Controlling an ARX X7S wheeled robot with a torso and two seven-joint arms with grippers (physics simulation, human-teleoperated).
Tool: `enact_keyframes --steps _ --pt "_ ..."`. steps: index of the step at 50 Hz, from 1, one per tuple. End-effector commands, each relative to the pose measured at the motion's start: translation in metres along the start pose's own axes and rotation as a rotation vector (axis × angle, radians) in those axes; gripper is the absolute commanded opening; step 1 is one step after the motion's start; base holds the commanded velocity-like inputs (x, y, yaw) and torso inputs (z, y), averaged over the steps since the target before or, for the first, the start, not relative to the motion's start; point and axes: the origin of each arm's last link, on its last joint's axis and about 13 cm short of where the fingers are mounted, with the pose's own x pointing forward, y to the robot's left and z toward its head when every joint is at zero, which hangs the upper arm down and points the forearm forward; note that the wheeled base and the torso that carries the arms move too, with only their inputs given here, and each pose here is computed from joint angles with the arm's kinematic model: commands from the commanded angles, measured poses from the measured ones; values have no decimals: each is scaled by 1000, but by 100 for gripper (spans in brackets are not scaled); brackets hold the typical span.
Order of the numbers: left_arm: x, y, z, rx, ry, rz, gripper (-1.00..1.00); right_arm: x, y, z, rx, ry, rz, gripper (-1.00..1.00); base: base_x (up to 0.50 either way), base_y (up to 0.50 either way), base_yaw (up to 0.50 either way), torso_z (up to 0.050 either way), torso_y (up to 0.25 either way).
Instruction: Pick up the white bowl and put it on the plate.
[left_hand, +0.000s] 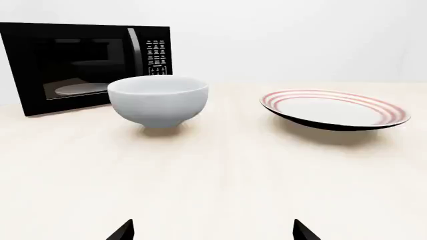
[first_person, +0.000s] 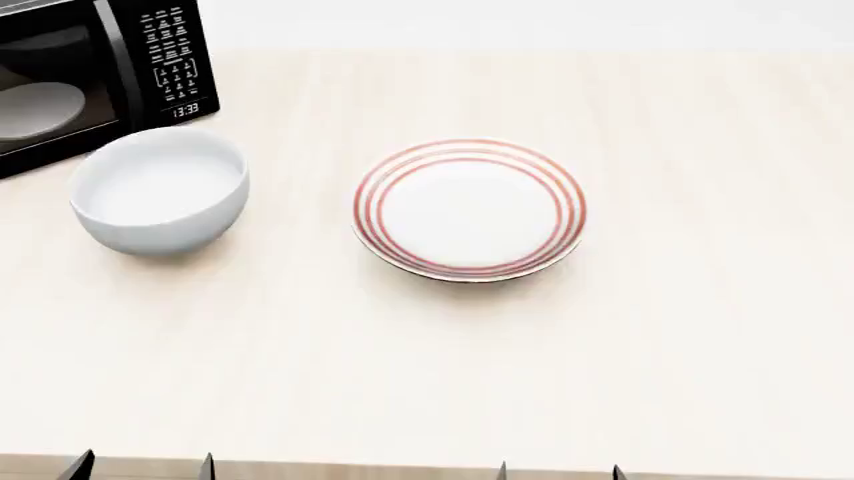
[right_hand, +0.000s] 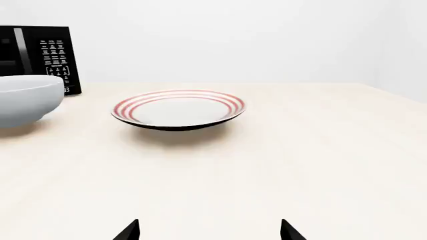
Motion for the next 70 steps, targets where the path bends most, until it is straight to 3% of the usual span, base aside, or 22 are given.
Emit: enact_keyframes --steps 1,14,19,20,21,28,44,70 --pt "0 0 1 1 0 0 100 0 0 0 3 8 5 100 0 0 0 0 0" --pt "0 0 1 5 29 21 100 -5 0 4 14 15 4 100 0 0 0 0 0" --pt "-5 6 9 -9 -4 17 100 -10 -1 17 -1 9 -17 100 0 0 0 0 0" --pt "-7 8 8 65 -47 59 100 -12 -2 24 -5 -12 -26 100 0 0 0 0 0" --pt "-9 8 10 62 -73 47 100 -12 -2 26 -8 -18 -31 100 0 0 0 0 0" --pt "-22 6 50 56 -199 41 100 -22 -3 55 4 -102 -81 100 0 0 0 0 0" --pt "-52 3 123 5 -367 32 100 -50 6 108 -63 -241 -42 100 0 0 0 0 0" --pt "-55 3 126 8 -376 29 100 -52 6 111 -40 -253 -36 100 45 0 0 0 0"
